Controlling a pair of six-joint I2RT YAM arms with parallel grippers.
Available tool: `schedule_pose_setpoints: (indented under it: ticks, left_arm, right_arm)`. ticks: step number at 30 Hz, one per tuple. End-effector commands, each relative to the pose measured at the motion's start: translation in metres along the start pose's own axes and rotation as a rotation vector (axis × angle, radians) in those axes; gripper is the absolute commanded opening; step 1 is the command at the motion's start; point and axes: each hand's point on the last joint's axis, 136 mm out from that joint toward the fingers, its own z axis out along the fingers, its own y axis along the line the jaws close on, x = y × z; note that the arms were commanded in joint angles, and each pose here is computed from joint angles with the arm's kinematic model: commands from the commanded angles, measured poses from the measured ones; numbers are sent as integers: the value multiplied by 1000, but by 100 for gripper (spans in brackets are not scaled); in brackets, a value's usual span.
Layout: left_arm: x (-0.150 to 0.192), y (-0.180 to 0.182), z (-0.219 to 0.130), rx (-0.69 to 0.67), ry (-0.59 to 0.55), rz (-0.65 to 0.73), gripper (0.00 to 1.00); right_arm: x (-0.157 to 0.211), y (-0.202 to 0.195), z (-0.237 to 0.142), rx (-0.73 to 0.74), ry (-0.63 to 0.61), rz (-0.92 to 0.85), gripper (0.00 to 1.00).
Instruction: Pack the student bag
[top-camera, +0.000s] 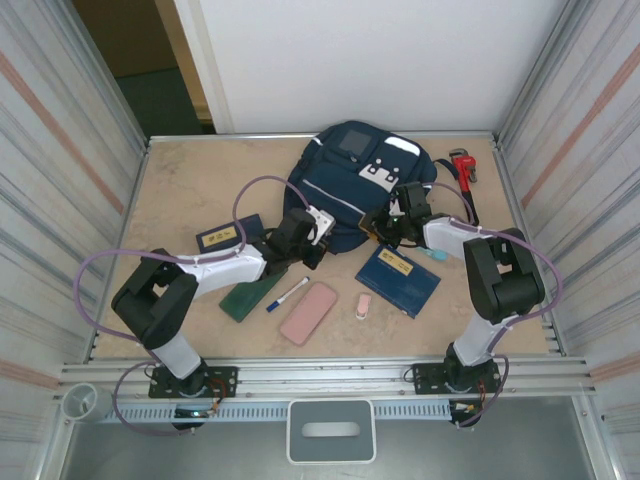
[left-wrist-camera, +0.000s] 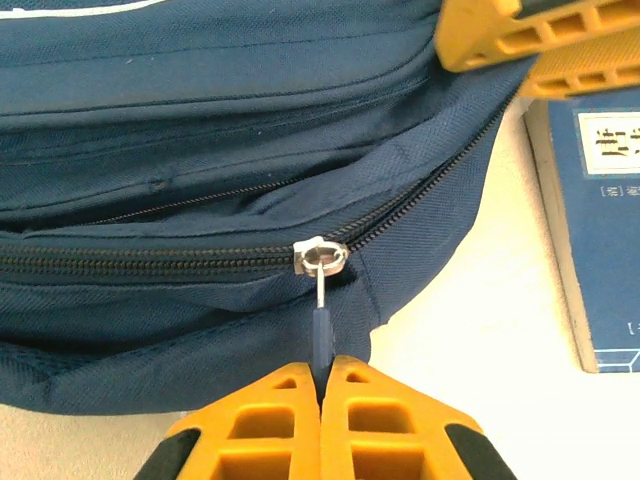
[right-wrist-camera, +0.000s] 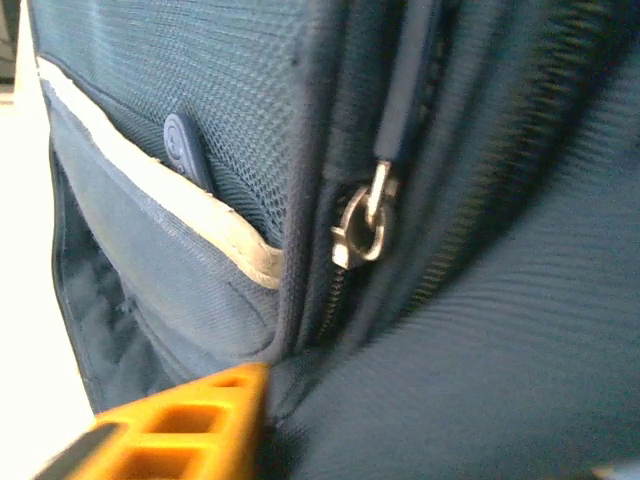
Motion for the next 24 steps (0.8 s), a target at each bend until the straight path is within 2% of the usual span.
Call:
schedule_pose_setpoints:
  ticks: [1,4,10,15,24]
  left_arm:
    - [4,22,-8,-81,8,-3,0]
    - [9,46,-12,-151,24,-29,0]
    - [20,81,-22,-238,59,-66,0]
    - [14,66,-25,-171,33,-66,0]
    - [-6,49,-32,-123,-27,-87,0]
  right_arm:
    - [-32,20,-14,-42,-88,-69,6]
    - [-33,24,-26,-54,-48,-116,0]
    - [-35,10,-52,-63,36,-160,0]
    - [-52,5,-63,-56,32,-168,1]
    - [-64,29,-45,-84,68,-188,1]
